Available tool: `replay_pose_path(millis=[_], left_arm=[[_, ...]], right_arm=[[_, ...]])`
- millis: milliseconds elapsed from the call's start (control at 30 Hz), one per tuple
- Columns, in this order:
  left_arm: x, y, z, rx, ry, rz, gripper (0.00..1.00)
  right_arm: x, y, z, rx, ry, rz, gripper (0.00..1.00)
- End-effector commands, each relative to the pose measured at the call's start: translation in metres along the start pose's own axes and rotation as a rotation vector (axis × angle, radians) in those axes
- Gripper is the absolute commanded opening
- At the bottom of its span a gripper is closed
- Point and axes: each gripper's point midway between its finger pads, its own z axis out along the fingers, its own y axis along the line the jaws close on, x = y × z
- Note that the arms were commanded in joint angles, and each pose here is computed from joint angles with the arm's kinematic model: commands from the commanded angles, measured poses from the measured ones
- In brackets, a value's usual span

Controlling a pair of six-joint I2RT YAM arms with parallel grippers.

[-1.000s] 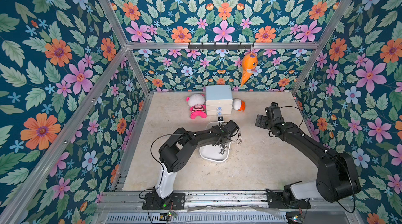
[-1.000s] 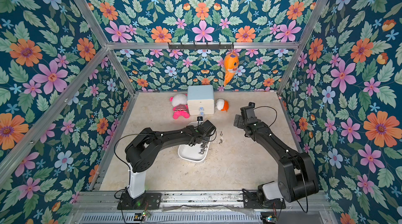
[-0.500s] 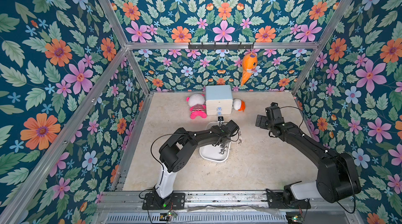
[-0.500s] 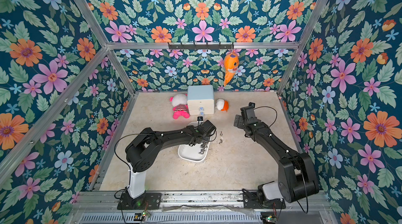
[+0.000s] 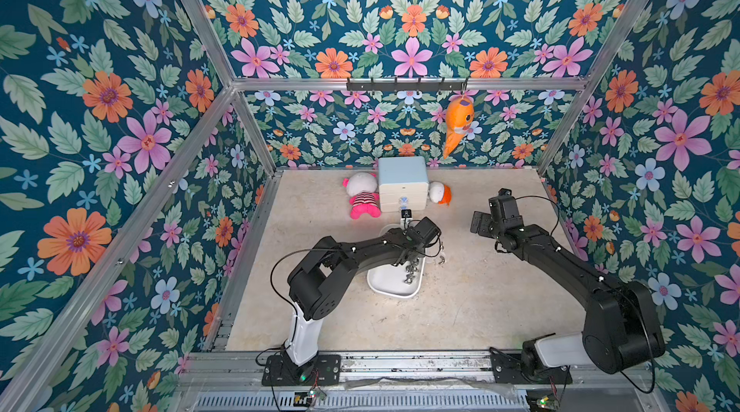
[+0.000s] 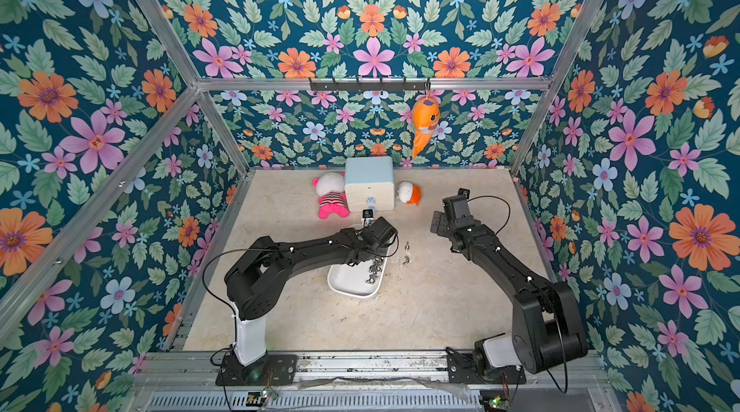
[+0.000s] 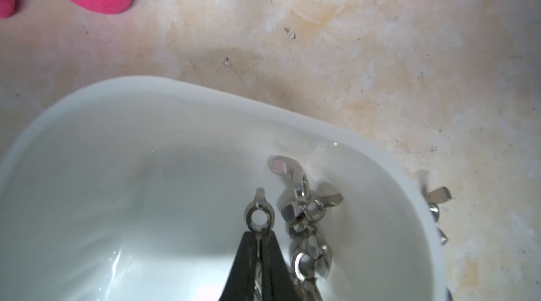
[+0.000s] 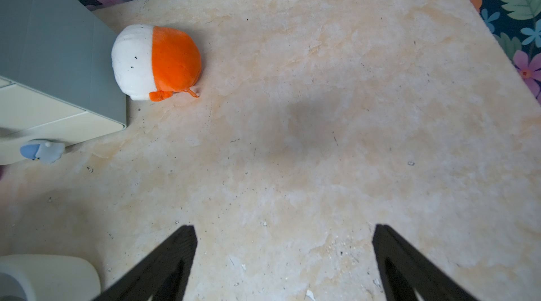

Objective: Take out the wing nut from the storage box
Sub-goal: Pick up the wing nut from the storage box, then place the wing nut at the center of the board.

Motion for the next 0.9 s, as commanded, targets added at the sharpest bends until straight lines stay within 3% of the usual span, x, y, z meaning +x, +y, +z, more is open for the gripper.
replay_pose_path(millis=[0, 367, 867], left_arm=[[-0.008, 0.001, -0.011, -0.021, -0.025, 0.025, 0.02], [-0.039, -0.047, -0.058, 0.063, -0.129, 0.079, 0.03], [-0.025, -0.093, -0.062, 0.145, -0.11, 0.131, 0.02]], right_arm=[[-0.001, 0.0, -0.001, 0.001, -0.006, 0.009, 0.99], [-0.002, 0.0, -0.002, 0.0, -0.009, 0.011, 0.99], [-0.004, -0.003, -0.005, 0.015, -0.02, 0.013, 0.99]])
